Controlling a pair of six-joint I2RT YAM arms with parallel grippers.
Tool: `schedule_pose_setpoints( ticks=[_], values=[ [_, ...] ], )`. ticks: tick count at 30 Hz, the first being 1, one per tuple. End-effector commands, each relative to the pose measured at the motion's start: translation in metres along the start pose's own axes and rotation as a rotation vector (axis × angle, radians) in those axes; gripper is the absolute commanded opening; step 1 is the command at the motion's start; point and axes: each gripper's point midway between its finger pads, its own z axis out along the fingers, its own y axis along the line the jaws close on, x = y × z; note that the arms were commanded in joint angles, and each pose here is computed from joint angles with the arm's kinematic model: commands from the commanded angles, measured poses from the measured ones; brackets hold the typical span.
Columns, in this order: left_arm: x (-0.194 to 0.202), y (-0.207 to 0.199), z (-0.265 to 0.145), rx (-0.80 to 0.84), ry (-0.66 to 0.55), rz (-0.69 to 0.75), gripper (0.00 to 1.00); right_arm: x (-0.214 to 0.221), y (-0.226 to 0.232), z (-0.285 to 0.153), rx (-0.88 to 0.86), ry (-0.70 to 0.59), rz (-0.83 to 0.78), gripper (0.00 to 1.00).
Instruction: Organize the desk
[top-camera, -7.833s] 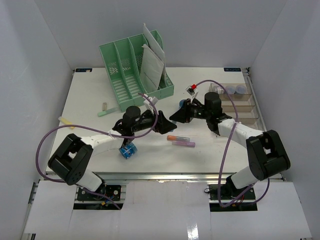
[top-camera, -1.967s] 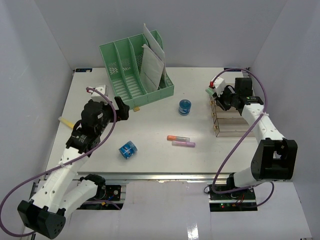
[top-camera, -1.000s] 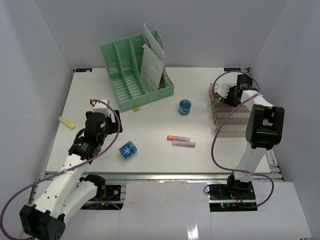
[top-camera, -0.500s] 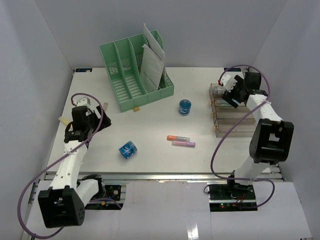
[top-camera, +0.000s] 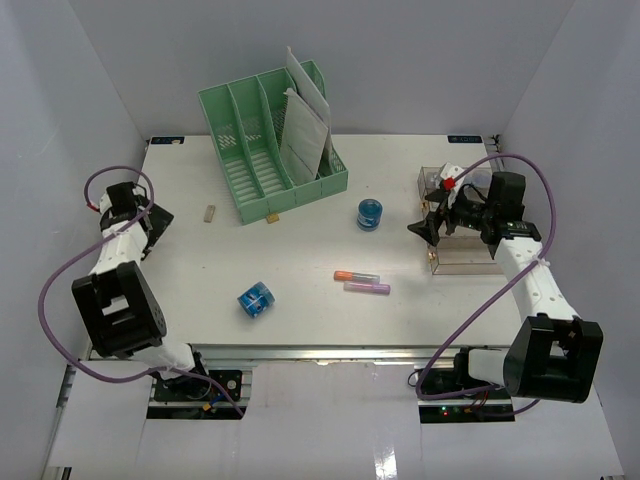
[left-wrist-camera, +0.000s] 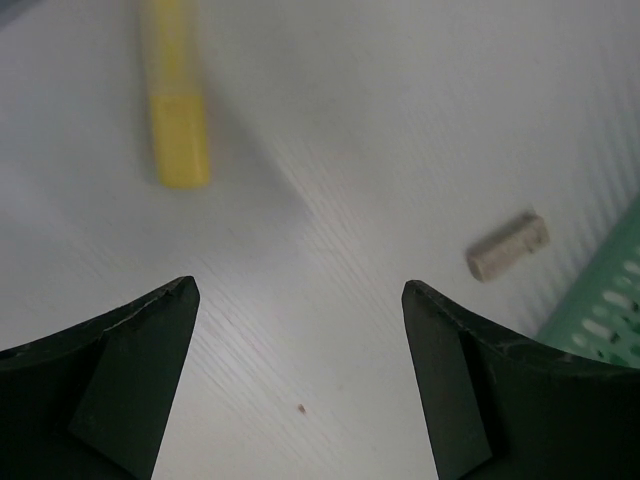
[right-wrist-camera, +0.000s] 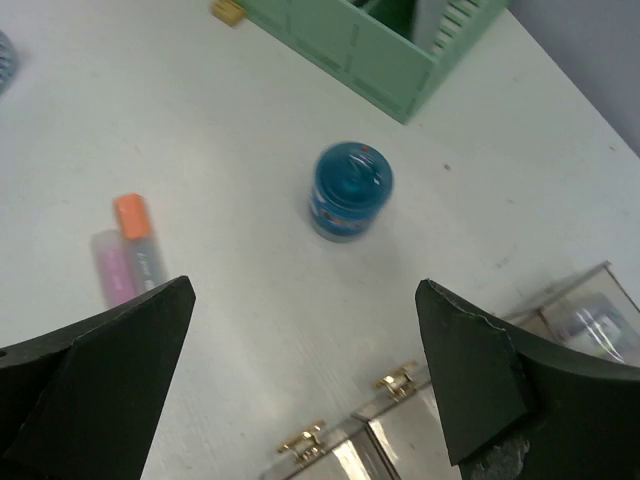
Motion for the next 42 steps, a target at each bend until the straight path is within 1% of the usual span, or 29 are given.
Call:
schedule_pose_setpoints(
  ticks=[1,2,7,12,13,14,17,19,20,21,23,25,27,30,32,33,34,35,37,38,41,42],
  values=[
    [-0.035,0.044,0.025,-0.176,-0.066,0.01,0.93,-0.034,0.051,-0.003,-0.254,-0.176,0.11,0.99],
    [-0.029,0.051,0.037,-0.204,-0.036,0.011,0.93,-0.032,0.052,-0.002,-0.256,-0.174,0.114,1.0],
    [-0.035,0.063,0.062,-0.281,-0.023,0.037,0.92,-0.024,0.06,-0.003,-0.248,-0.155,0.128,1.0],
    [-0.034,0.063,0.085,-0.298,0.013,0.067,0.9,-0.022,0.06,-0.004,-0.238,-0.15,0.125,1.0],
    [-0.033,0.062,0.088,-0.295,0.024,0.073,0.87,-0.021,0.061,-0.004,-0.237,-0.149,0.125,1.0],
    [-0.031,0.062,0.092,-0.293,0.037,0.079,0.83,-0.021,0.061,-0.004,-0.235,-0.149,0.123,1.0],
    [-0.027,0.065,0.097,-0.307,0.053,0.086,0.63,-0.019,0.062,-0.004,-0.233,-0.15,0.123,1.0],
    [-0.025,0.066,0.098,-0.313,0.059,0.083,0.37,-0.019,0.063,-0.004,-0.234,-0.151,0.129,1.0],
    [-0.024,0.067,0.098,-0.313,0.062,0.082,0.35,-0.019,0.063,-0.004,-0.235,-0.152,0.129,1.0],
    [-0.022,0.065,0.097,-0.305,0.067,0.075,0.25,-0.019,0.064,-0.004,-0.238,-0.155,0.13,1.0],
    [-0.017,0.063,0.094,-0.285,0.077,0.06,0.18,-0.02,0.065,-0.004,-0.243,-0.157,0.129,1.0],
    [-0.015,0.055,0.088,-0.238,0.082,0.041,0.13,-0.019,0.069,-0.001,-0.245,-0.142,0.126,0.96],
    [-0.015,0.036,0.077,-0.147,0.091,0.018,0.06,-0.019,0.079,0.011,-0.241,-0.083,0.079,0.95],
    [-0.021,-0.01,0.045,0.058,0.049,0.028,0.04,-0.018,0.105,0.033,-0.244,0.022,0.031,0.94],
    [-0.006,-0.045,0.019,0.226,0.078,0.059,0.04,-0.02,0.126,0.047,-0.276,0.068,0.02,0.94],
    [-0.006,-0.058,0.003,0.296,0.058,0.07,0.04,-0.022,0.13,0.052,-0.283,0.082,0.031,0.94],
    [-0.002,-0.075,-0.018,0.41,0.05,0.085,0.04,-0.024,0.132,0.057,-0.288,0.093,0.047,0.94],
    [0.006,-0.095,-0.044,0.558,0.053,0.109,0.04,-0.027,0.131,0.062,-0.292,0.103,0.067,0.93],
    [0.03,-0.133,-0.103,0.896,0.062,0.189,0.05,-0.036,0.13,0.071,-0.3,0.111,0.141,0.94],
    [0.046,-0.146,-0.136,1.063,0.074,0.245,0.06,-0.042,0.13,0.075,-0.305,0.113,0.185,0.95],
    [0.1,-0.171,-0.205,1.355,0.15,0.348,0.06,-0.068,0.134,0.086,-0.355,0.057,0.293,0.97],
    [0.109,-0.17,-0.209,1.374,0.164,0.358,0.06,-0.077,0.133,0.088,-0.369,0.018,0.282,0.97]
  ],
)
